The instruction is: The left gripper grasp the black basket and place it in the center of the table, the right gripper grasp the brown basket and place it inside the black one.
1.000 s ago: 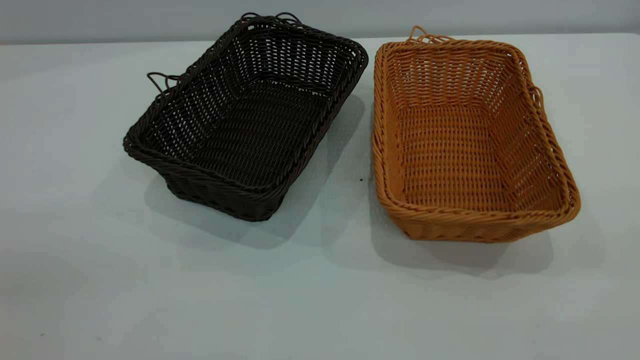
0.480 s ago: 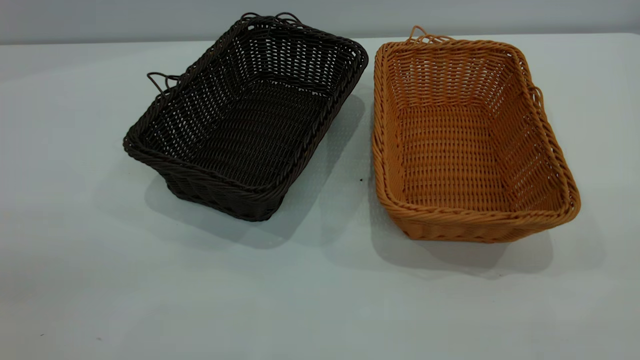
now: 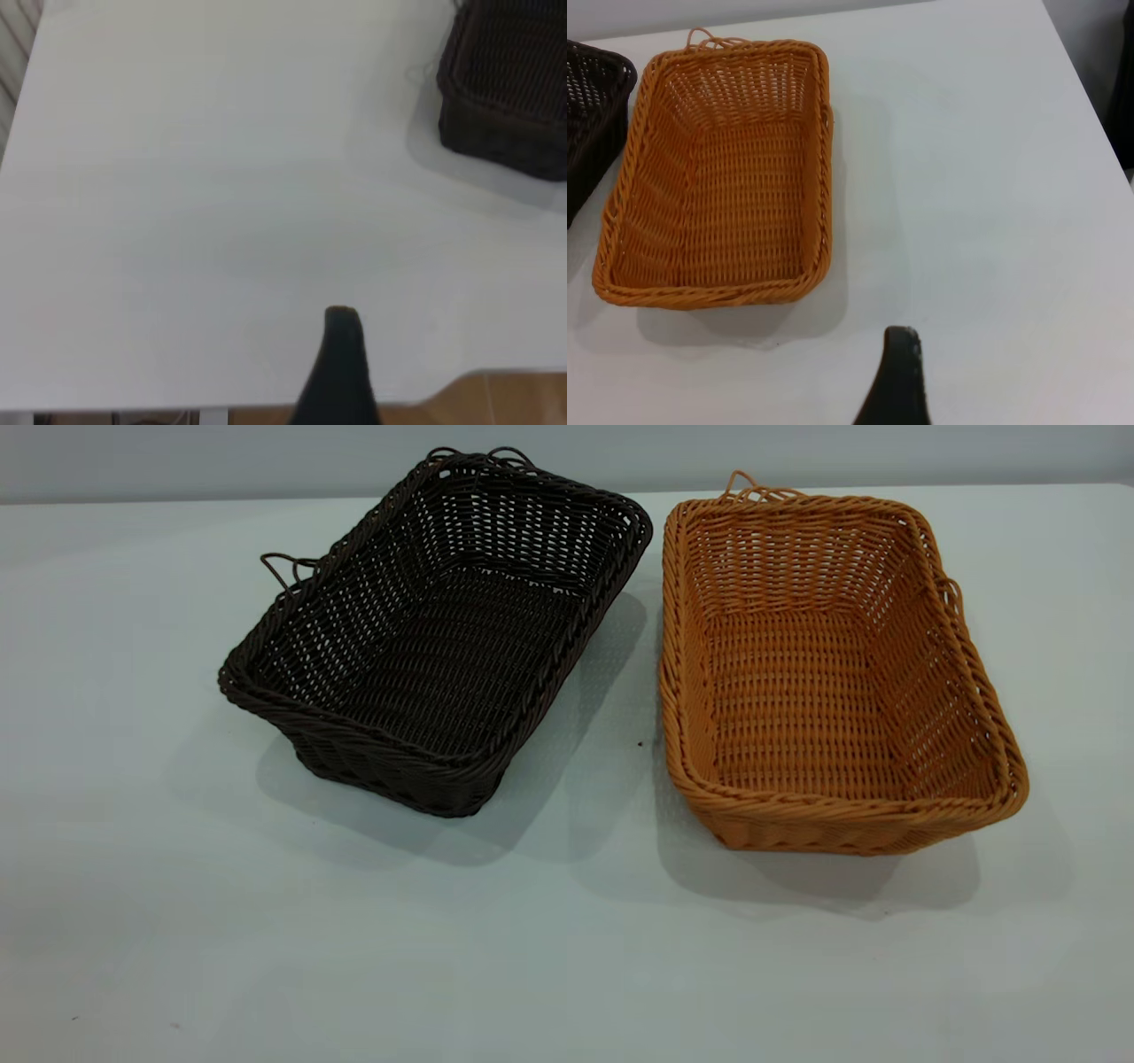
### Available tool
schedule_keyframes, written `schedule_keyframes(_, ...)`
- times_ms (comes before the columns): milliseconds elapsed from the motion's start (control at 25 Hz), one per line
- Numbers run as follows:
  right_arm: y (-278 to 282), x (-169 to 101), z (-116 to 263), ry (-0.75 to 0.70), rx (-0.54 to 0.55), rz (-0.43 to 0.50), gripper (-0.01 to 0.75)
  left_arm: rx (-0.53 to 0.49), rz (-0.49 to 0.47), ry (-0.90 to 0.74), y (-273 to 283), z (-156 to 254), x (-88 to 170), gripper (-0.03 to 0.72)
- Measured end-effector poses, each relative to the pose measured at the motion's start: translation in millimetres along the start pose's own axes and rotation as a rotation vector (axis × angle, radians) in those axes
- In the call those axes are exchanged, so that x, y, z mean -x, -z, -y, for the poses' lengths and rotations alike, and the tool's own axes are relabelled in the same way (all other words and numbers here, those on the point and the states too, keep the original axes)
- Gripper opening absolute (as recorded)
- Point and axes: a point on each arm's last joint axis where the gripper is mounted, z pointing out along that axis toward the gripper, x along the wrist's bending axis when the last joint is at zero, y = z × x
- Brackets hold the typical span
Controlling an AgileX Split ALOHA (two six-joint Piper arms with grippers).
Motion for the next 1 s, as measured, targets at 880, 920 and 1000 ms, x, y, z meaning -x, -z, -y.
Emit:
schedule_keyframes(880,0,-1,0,-0.005,0.004,-0.01,0.582,-0.265,0.121,-0.119,-276,-138,30,0.579)
schedule_keyframes(920,0,-1,0,-0.005,0.004,-0.01,0.582,-0.276,0.128,-0.133,-291,-141,34,0.579)
schedule_keyframes(1000,0,-1,0,-0.005,0.004,-0.01,0.582,-0.326,0.146,-0.165,-328,-137,43,0.579)
